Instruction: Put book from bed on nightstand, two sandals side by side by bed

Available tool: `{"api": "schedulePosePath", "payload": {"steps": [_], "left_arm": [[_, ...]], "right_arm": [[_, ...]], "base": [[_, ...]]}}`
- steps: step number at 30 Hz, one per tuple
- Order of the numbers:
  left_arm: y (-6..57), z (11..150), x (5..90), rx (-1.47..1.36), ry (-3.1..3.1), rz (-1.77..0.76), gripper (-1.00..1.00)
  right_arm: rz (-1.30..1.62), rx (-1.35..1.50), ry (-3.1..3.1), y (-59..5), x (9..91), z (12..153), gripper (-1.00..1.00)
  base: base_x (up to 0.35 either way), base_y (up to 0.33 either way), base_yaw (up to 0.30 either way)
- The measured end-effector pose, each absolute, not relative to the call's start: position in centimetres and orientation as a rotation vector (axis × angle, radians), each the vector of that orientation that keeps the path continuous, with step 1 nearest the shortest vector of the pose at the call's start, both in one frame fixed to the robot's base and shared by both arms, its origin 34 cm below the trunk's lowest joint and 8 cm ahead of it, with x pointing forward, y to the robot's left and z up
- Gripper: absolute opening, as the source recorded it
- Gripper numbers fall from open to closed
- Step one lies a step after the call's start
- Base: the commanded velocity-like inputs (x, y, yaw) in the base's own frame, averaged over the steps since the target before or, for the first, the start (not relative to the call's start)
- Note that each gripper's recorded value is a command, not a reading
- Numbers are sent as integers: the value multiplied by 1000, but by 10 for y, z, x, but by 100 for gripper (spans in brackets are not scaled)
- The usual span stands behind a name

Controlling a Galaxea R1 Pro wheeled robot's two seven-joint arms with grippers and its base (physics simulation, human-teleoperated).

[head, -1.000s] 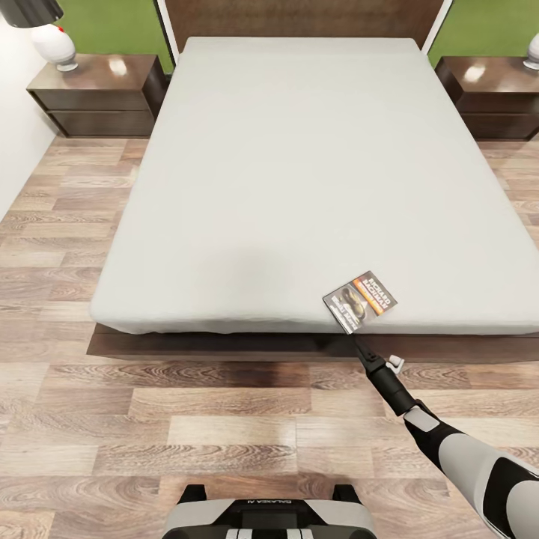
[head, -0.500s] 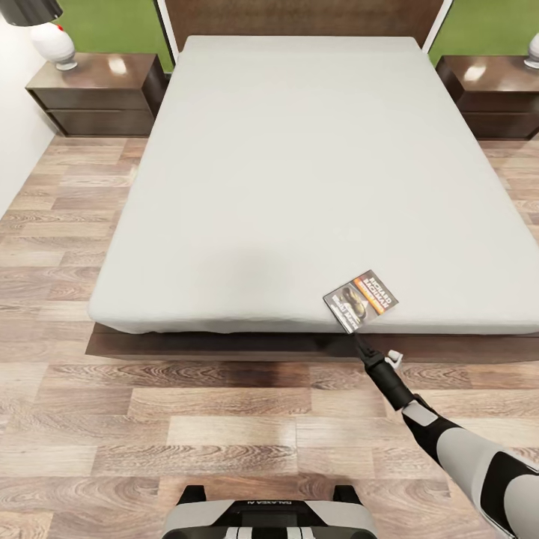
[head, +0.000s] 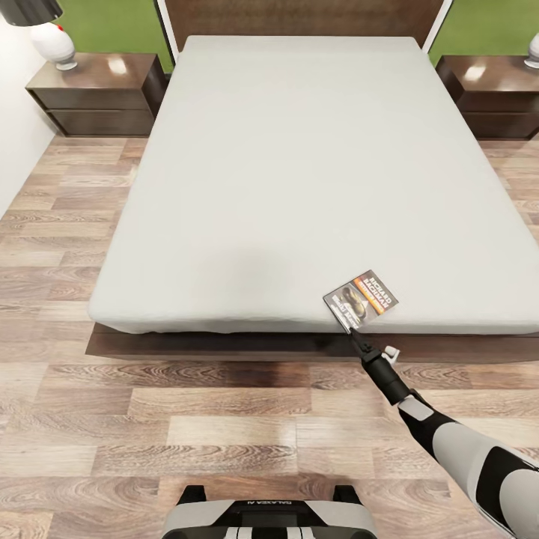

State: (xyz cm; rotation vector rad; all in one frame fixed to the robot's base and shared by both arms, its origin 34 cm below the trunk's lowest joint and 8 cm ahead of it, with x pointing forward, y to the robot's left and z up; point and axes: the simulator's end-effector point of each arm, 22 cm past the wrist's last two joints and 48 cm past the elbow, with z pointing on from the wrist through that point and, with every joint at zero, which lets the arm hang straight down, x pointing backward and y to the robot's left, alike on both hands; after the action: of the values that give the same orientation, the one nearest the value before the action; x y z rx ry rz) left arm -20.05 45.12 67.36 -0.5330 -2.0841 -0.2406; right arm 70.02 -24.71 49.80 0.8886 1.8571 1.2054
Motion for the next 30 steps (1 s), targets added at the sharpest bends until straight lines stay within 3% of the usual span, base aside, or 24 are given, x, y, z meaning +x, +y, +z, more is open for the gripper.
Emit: {"api": "schedulePosePath", "payload": {"steps": [30], "left_arm": [[448,672,-201,-532,-2088,-236,100]], "right_arm": [[1195,909,1875,-236,706,493,100]], "base": [[0,0,0]]}}
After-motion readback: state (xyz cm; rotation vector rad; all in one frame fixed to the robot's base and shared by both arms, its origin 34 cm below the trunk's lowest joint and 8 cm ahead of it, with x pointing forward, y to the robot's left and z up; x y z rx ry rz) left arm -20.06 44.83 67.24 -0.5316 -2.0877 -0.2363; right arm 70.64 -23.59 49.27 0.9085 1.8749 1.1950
